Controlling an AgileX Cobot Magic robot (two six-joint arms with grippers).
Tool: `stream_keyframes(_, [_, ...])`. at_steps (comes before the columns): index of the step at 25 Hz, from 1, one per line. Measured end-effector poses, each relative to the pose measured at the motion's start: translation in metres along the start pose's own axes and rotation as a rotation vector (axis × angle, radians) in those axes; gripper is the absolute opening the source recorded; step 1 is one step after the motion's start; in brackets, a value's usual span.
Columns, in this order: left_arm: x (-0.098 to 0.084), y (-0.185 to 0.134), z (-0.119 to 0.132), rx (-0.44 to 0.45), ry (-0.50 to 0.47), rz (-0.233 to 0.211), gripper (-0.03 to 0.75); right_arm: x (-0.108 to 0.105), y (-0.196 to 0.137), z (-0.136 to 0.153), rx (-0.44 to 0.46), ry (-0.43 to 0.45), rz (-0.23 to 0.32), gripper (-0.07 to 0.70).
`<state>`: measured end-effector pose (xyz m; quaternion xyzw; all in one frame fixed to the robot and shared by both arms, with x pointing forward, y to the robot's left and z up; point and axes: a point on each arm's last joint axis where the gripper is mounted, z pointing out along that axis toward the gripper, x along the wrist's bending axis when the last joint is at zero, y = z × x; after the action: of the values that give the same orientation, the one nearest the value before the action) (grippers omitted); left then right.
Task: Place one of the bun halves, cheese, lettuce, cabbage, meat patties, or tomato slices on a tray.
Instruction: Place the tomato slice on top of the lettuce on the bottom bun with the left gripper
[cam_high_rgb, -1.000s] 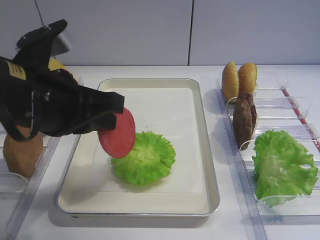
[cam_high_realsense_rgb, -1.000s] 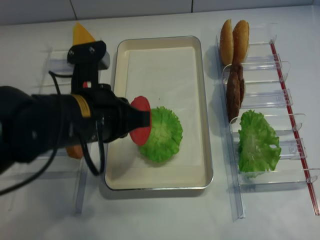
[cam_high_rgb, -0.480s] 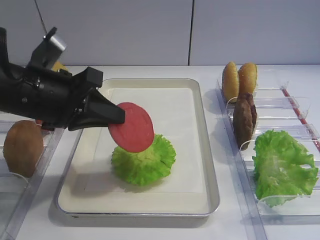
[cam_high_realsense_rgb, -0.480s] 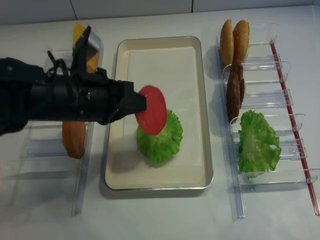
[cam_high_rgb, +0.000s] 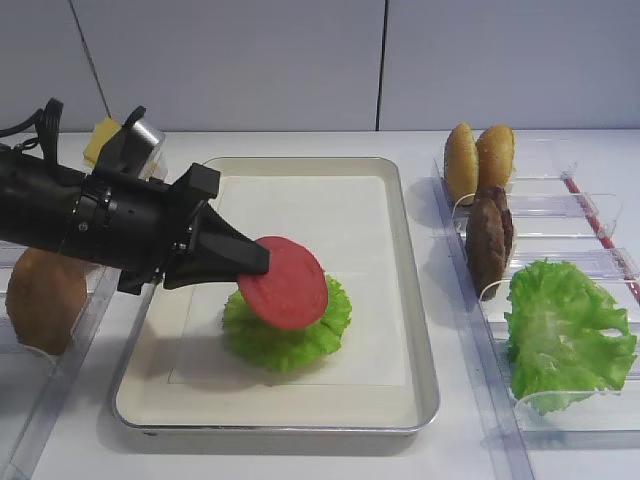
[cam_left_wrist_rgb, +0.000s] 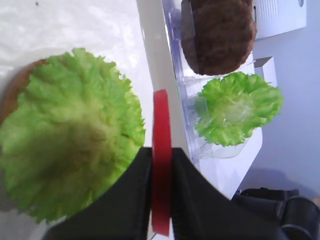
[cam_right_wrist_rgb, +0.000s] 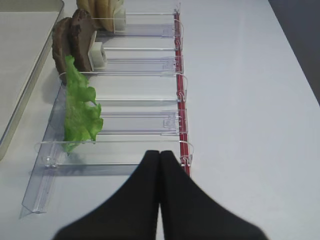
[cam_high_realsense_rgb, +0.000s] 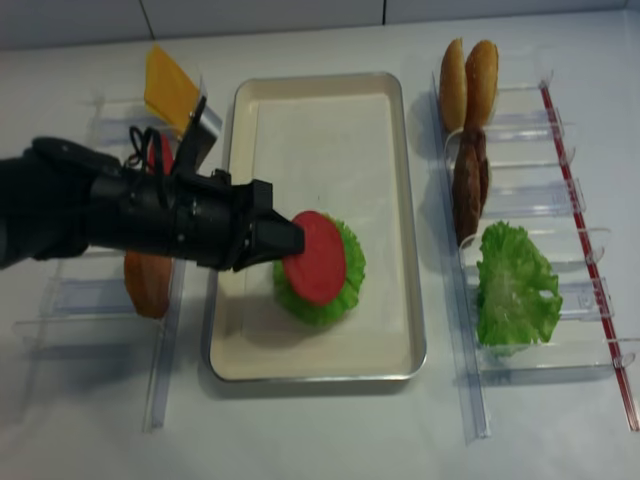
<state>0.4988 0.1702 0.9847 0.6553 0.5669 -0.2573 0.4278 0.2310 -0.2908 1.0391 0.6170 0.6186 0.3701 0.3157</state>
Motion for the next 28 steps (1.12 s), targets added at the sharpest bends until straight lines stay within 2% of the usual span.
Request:
stream_keyframes(4, [0.003,0.003,0.003,-0.024,-0.021,-0.008,0.09,0.0,0.0,0.0,0.0,0.0,0.002,0.001])
stream_keyframes(12, [0.013,0.007,0.005,-0.041,0.013,-0.019,0.09,0.0,0.0,0.0,0.0,0.0,0.013,0.001])
stream_keyframes(28, [0.018,0.005,0.007,-0.021,0.028,-0.02,0.09,0.0,0.0,0.0,0.0,0.0,0.013,0.001])
